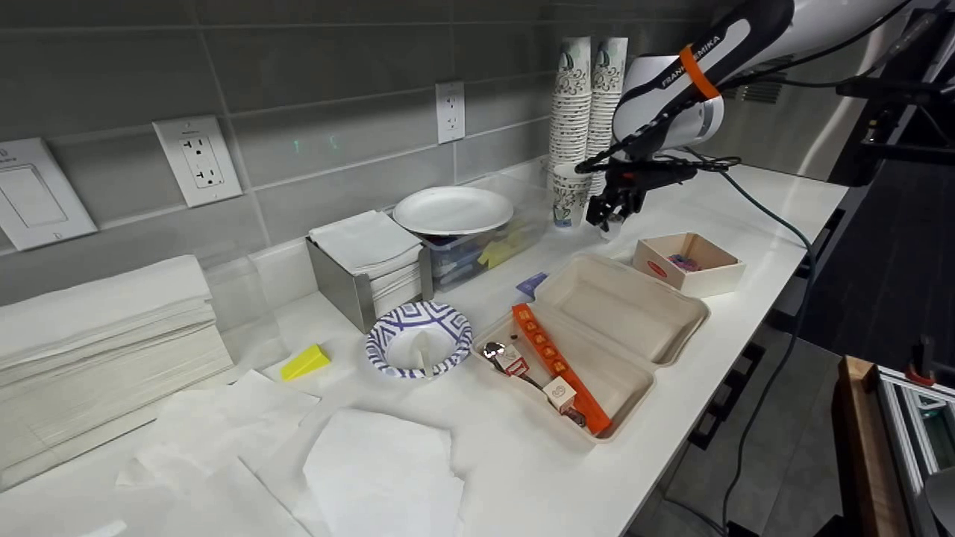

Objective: Place the small white container in the three stacked cups

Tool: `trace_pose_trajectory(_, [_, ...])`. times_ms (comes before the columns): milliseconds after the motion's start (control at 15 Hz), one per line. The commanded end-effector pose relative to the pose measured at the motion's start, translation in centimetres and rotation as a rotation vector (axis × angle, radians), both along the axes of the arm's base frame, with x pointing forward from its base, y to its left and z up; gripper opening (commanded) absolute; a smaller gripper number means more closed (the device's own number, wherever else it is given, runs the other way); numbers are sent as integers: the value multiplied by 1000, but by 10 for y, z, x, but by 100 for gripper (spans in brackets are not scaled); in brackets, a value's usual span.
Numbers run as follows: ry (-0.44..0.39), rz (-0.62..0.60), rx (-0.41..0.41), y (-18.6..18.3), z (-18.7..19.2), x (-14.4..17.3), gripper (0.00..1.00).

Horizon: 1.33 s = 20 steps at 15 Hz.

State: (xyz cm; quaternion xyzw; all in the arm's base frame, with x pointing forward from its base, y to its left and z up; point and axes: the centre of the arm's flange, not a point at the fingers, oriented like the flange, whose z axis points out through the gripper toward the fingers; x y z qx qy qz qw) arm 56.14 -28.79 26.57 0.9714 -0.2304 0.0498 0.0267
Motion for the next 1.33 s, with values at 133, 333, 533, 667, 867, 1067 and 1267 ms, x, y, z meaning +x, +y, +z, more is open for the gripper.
trace_pose_trajectory(133, [0,12,-30,15,48,-12,8])
trace_pose_trajectory(333, [14,9,-49,21,87,-16,6])
trace_pose_trajectory(533, [54,0,-43,27,120,-21,7])
trace_pose_trajectory(667, [20,17,-35,29,137,-15,7])
trace_pose_trajectory(867, [-64,15,-68,26,150,3,7])
trace_pose_trajectory(1067, [-166,22,-80,21,152,23,7])
trace_pose_trajectory(1267, [-258,11,-101,16,144,42,7])
